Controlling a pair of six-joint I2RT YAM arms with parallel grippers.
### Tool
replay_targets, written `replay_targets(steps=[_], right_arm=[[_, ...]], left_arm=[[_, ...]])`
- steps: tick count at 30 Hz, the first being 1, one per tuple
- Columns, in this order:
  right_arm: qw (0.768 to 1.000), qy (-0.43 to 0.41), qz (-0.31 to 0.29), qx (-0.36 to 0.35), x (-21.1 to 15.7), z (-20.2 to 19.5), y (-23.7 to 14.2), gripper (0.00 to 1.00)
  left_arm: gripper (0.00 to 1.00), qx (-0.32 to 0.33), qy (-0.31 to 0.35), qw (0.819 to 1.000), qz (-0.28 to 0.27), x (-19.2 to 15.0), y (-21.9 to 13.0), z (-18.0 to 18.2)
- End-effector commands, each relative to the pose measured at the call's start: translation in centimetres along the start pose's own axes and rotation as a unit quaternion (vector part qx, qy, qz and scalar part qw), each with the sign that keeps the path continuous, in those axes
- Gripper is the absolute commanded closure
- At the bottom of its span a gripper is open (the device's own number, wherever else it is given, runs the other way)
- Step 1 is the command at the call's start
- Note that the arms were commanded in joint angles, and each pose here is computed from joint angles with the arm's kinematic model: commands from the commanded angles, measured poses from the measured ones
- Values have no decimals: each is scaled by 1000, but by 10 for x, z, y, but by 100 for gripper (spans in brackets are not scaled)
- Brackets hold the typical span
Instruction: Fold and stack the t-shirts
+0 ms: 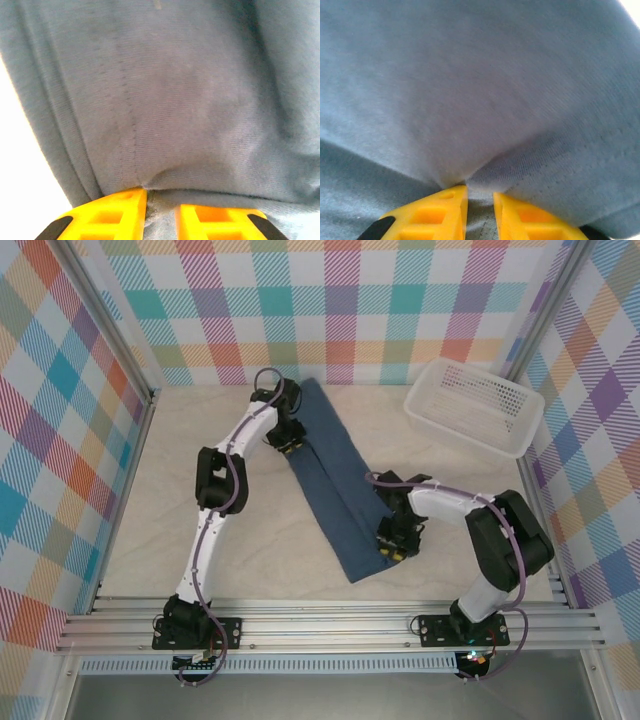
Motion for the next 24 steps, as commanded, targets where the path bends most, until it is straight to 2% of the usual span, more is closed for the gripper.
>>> replay_targets(steps=[1, 10, 17, 24], right_arm=[[998, 38, 55, -21, -24, 11, 29, 77], [995, 9, 99, 29, -51, 98, 42, 77], [992, -10, 120, 32, -54, 125, 52, 77], [991, -40, 125, 24, -65, 143, 55, 77]], left_arm=[[77, 39, 4, 998, 55, -21, 35, 8], [77, 74, 9, 997, 34, 2, 30, 36], [77, 130, -6, 991, 22, 28, 17, 81], [76, 95, -17, 995, -4, 57, 11, 94]])
Point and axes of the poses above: each hand's point on the last joint's axis, 136 mm out from that joint toward the fingers, its own y axis out along the fingers, its own z axis along the line the jaws close on, x = y × z, the point moved 8 cm from there along -y, back along the fingers, and after that the axes turned 1 degree about -y, right-handed, at the moved point
